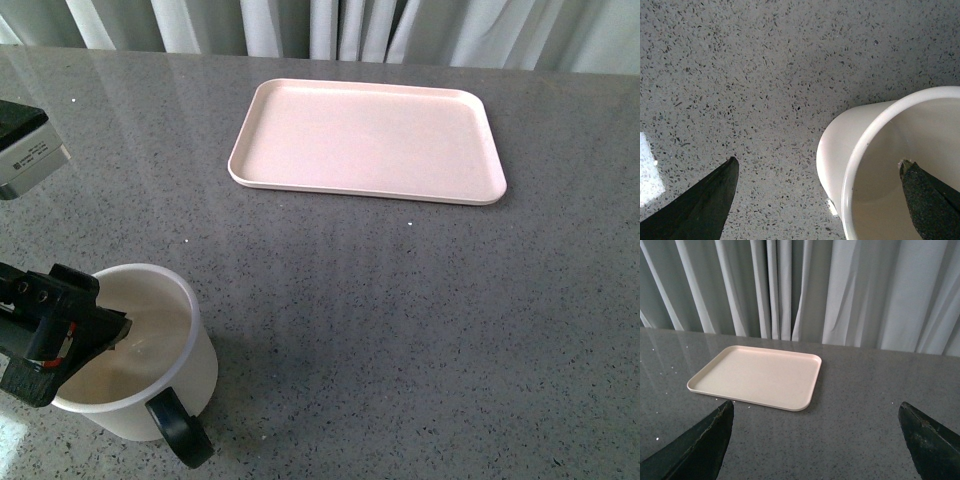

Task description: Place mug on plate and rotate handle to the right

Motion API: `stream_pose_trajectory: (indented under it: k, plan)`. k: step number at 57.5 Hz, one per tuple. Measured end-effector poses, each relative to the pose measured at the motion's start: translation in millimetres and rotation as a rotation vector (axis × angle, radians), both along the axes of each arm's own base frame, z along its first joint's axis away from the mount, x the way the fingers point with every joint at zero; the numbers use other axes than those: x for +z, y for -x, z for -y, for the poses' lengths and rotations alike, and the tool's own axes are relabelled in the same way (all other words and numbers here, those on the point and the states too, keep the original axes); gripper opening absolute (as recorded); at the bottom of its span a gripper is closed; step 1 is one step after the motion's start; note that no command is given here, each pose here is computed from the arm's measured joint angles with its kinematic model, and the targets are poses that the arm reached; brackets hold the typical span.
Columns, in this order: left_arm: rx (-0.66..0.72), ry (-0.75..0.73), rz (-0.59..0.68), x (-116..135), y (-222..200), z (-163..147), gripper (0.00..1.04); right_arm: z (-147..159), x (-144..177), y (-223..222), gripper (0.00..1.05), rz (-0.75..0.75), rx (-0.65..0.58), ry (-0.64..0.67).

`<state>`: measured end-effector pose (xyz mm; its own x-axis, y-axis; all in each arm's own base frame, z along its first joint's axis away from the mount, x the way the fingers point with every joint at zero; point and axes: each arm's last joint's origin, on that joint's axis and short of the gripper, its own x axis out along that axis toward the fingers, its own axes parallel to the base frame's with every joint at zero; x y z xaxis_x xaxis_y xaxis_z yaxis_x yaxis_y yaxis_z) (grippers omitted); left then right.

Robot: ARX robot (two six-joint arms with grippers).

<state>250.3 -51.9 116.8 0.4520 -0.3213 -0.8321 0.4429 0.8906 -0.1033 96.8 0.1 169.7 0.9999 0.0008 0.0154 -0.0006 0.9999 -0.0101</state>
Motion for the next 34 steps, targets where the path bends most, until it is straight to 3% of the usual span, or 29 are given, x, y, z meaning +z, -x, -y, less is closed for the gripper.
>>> stream_pose_trajectory:
  k: [9, 34]
  plan:
    - [-0.004, -0.003, -0.004, -2.2, -1.1, 1.2, 0.94, 0.0, 0.0, 0.0, 0.96, 0.0, 0.0, 0.0]
    - [-0.018, -0.027, -0.005, -4.8, -1.8, 6.1, 0.04, 0.0, 0.0, 0.0, 0.96, 0.0, 0.0, 0.0]
